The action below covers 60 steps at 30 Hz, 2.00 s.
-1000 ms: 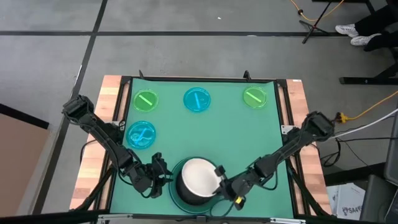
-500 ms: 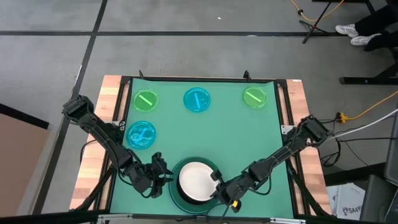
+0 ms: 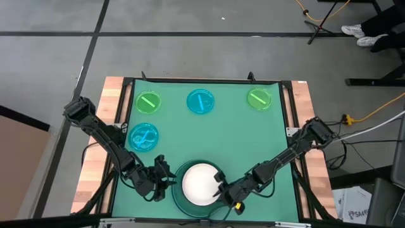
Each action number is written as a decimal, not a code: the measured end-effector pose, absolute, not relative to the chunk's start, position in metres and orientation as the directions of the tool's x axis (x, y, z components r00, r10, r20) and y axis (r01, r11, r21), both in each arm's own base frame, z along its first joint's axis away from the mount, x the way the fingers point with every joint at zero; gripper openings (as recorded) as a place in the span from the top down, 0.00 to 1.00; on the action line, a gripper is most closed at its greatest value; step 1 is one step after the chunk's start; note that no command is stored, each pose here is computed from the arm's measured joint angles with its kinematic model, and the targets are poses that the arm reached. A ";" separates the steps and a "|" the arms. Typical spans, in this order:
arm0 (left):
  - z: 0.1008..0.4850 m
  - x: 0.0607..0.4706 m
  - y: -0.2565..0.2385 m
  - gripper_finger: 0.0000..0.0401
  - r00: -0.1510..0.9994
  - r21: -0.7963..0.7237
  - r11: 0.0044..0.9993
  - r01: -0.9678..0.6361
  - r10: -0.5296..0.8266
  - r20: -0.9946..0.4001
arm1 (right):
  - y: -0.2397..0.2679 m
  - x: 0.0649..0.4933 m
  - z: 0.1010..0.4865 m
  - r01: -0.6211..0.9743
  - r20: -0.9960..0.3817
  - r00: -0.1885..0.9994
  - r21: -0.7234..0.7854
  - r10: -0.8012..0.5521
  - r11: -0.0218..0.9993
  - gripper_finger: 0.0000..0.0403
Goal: Stack plastic plates
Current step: Stack the right green plate on top of the white plate
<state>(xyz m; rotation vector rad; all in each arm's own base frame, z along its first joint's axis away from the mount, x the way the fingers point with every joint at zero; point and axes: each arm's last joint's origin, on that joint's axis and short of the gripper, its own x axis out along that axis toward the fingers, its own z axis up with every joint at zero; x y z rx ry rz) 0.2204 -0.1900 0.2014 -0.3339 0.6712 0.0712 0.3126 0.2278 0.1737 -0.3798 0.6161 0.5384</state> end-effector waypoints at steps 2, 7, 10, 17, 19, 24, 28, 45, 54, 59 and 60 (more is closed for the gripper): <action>0.201 0.220 -0.190 0.71 0.783 -0.281 0.944 -0.172 -0.042 -0.621 | 0.228 0.311 0.177 -0.578 -0.628 0.689 -0.175 0.362 0.797 0.70; 0.201 0.221 -0.190 0.71 0.783 -0.281 0.944 -0.172 -0.042 -0.621 | 0.225 0.307 0.195 -0.567 -0.598 0.706 -0.158 0.379 0.808 0.63; 0.201 0.221 -0.189 0.71 0.783 -0.281 0.944 -0.174 -0.040 -0.621 | 0.220 0.300 0.209 -0.556 -0.601 0.702 -0.125 0.383 0.822 0.63; 0.202 0.230 -0.179 0.71 0.786 -0.269 0.939 -0.213 0.001 -0.619 | 0.201 0.279 0.234 -0.497 -0.672 0.690 -0.171 0.268 0.851 0.62; 0.202 0.234 -0.173 0.71 0.786 -0.253 0.941 -0.225 0.022 -0.618 | 0.192 0.275 0.239 -0.467 -0.692 0.690 -0.201 0.212 0.861 0.62; 0.202 0.245 -0.157 0.71 0.782 -0.201 0.948 -0.246 0.072 -0.619 | 0.161 0.270 0.239 -0.387 -0.743 0.663 -0.232 0.094 0.893 0.62; 0.202 0.252 -0.145 0.71 0.779 -0.151 0.956 -0.253 0.108 -0.618 | 0.128 0.262 0.228 -0.301 -0.771 0.636 -0.221 0.023 0.928 0.62; 0.209 0.232 -0.085 0.71 0.795 -0.009 0.974 -0.227 0.180 -0.580 | -0.037 0.194 0.178 0.337 -0.815 0.419 -0.269 -0.400 0.902 0.62; 0.183 0.212 -0.064 0.71 0.825 -0.082 0.954 -0.287 0.203 -0.527 | -0.093 0.177 0.164 0.486 -0.832 0.292 -0.296 -0.472 0.823 0.62; 0.177 0.210 -0.060 0.71 0.818 -0.071 0.952 -0.299 0.218 -0.533 | -0.112 0.179 0.154 0.505 -0.848 0.299 -0.249 -0.438 0.826 0.62; 0.177 0.209 -0.059 0.71 0.816 -0.070 0.951 -0.302 0.220 -0.534 | -0.115 0.180 0.151 0.504 -0.849 0.297 -0.250 -0.438 0.827 0.62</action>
